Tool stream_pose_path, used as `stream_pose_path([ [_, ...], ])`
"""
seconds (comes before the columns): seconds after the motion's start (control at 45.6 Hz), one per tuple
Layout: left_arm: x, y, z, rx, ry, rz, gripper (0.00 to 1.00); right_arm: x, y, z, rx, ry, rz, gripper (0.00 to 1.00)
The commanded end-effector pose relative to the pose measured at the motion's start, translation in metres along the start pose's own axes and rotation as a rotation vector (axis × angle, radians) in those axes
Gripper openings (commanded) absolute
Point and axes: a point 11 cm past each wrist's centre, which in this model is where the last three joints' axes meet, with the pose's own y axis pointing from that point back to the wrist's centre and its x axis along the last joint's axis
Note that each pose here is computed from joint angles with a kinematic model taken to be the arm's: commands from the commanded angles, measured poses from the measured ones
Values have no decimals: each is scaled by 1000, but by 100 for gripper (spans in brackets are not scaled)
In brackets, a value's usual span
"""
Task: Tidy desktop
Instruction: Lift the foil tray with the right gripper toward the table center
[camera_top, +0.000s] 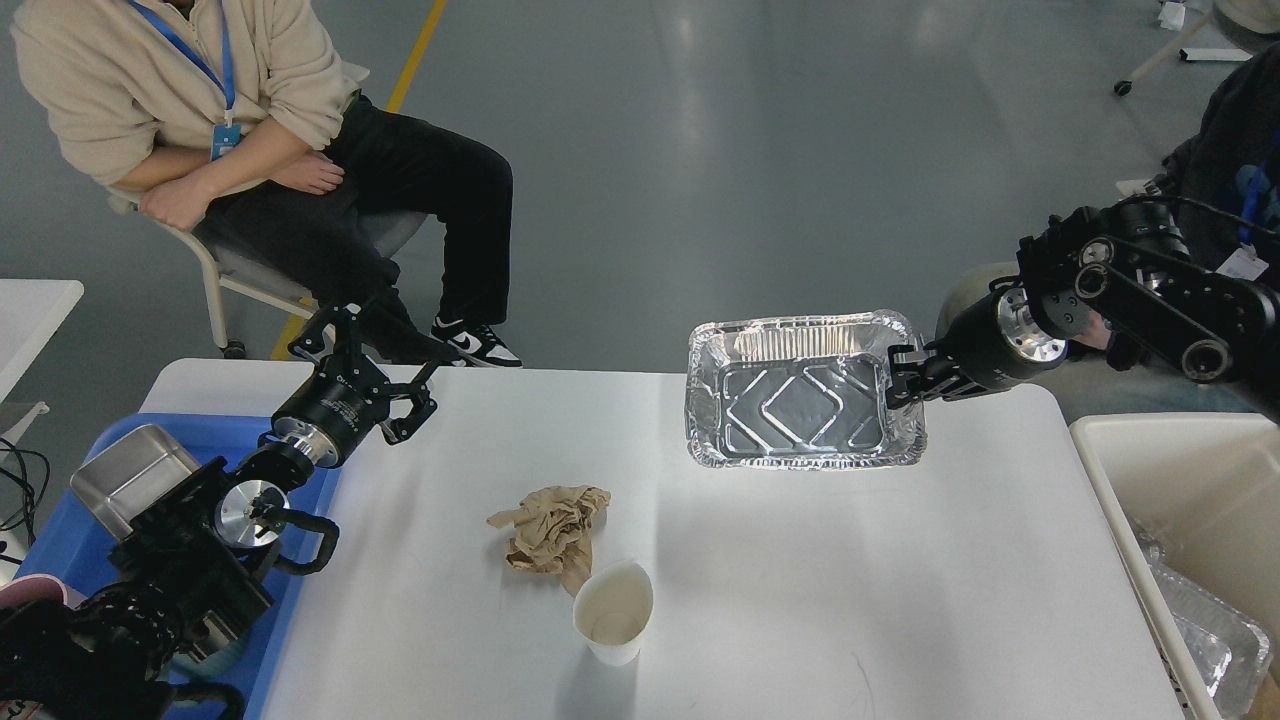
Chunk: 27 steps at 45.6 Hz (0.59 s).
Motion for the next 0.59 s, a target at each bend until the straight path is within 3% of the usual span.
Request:
stream_pose_path([
  [0.0, 0, -1, 0, -1, -1, 1, 97, -1, -7, -15, 93, -58, -15, 0],
  [0.571, -2, -3, 12, -24, -3, -5, 97, 5, -25, -32, 311, -214, -7, 0],
])
